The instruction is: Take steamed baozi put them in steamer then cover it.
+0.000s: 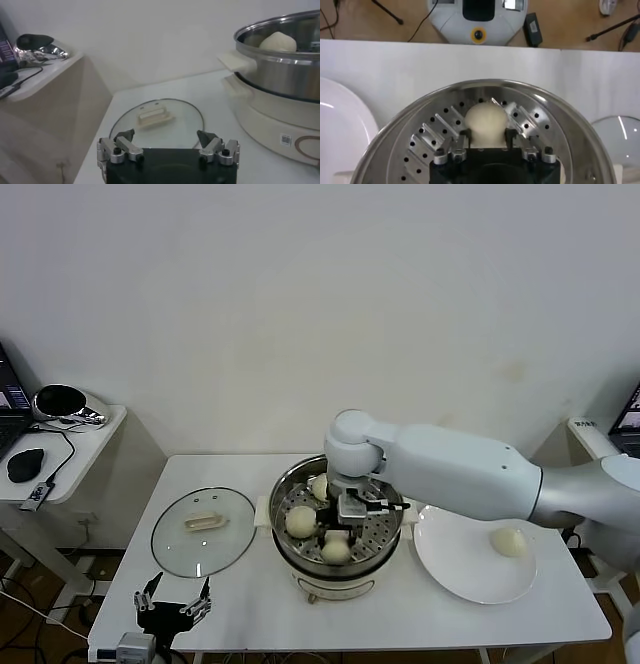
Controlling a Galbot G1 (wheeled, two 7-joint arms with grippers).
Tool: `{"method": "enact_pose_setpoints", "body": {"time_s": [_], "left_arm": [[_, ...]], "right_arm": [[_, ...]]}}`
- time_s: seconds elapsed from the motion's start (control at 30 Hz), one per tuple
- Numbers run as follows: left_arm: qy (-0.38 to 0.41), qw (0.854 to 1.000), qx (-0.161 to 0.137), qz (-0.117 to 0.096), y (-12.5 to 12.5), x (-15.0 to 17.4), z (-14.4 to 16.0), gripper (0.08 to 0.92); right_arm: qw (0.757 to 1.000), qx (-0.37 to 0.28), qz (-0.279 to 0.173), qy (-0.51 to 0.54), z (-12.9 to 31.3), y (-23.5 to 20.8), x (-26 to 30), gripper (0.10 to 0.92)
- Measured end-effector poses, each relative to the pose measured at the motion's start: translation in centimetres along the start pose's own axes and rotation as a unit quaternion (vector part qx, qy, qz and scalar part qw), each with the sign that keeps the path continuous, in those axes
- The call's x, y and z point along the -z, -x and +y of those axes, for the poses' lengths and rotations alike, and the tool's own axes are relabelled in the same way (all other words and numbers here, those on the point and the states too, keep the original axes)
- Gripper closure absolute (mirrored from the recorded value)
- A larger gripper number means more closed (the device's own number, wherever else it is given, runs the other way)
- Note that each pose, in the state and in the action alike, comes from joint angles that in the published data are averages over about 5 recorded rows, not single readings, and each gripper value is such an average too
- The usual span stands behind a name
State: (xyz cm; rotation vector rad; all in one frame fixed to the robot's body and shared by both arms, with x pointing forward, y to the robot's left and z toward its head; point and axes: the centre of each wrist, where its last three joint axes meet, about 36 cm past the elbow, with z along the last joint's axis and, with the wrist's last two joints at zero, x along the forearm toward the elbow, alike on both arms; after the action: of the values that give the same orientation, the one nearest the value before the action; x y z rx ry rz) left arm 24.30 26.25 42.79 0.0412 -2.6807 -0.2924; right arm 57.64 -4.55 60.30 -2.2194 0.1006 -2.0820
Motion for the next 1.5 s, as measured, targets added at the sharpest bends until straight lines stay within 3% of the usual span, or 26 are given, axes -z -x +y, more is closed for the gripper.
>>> {"method": "enact_pose_setpoints", "body": {"time_s": [0.23, 0.4, 0.53, 0.67, 0.8, 1.13, 1.3, 1.5], "left_arm": [[0.001, 1.000, -0.002, 0.000, 0.0, 0.0, 0.0, 0.177], [0.003, 1.000, -0.004, -0.001, 0.0, 0.1, 0.0, 0.177], [0.005, 1.000, -0.006, -0.004, -0.1, 0.2, 0.2, 0.177], [0.006, 1.000, -0.010, -0.008, -0.1, 0.5, 0.2, 0.177], [0.003, 1.000, -0.016, -0.014, -0.2, 0.9, -0.1, 0.177], [-0.001, 0.999, -0.027, -0.020, -0.9, 1.5, -0.7, 0.177], [0.002, 1.000, -0.028, -0.014, -1.2, 1.2, -0.6, 0.177], [0.005, 1.000, -0.026, -0.009, -1.1, 0.9, -0.4, 0.177]], "right_arm": [[1.000, -0.021, 0.011, 0.018, 1.8, -2.8, 0.4, 0.212], [0.996, -0.051, 0.033, 0.072, 5.3, -5.6, 0.4, 0.200], [0.980, -0.088, 0.048, 0.173, 10.3, -7.9, 0.0, 0.200], [0.946, -0.114, 0.055, 0.298, 16.1, -9.3, -0.3, 0.200], [0.896, -0.133, 0.060, 0.419, 21.7, -9.6, -0.7, 0.200], [0.777, -0.131, 0.084, 0.610, 32.5, -5.9, -1.7, 0.200], [0.744, -0.114, 0.103, 0.651, 36.0, -3.0, -2.3, 0.200], [0.726, -0.088, 0.121, 0.672, 38.6, 0.2, -3.1, 0.200]]}}
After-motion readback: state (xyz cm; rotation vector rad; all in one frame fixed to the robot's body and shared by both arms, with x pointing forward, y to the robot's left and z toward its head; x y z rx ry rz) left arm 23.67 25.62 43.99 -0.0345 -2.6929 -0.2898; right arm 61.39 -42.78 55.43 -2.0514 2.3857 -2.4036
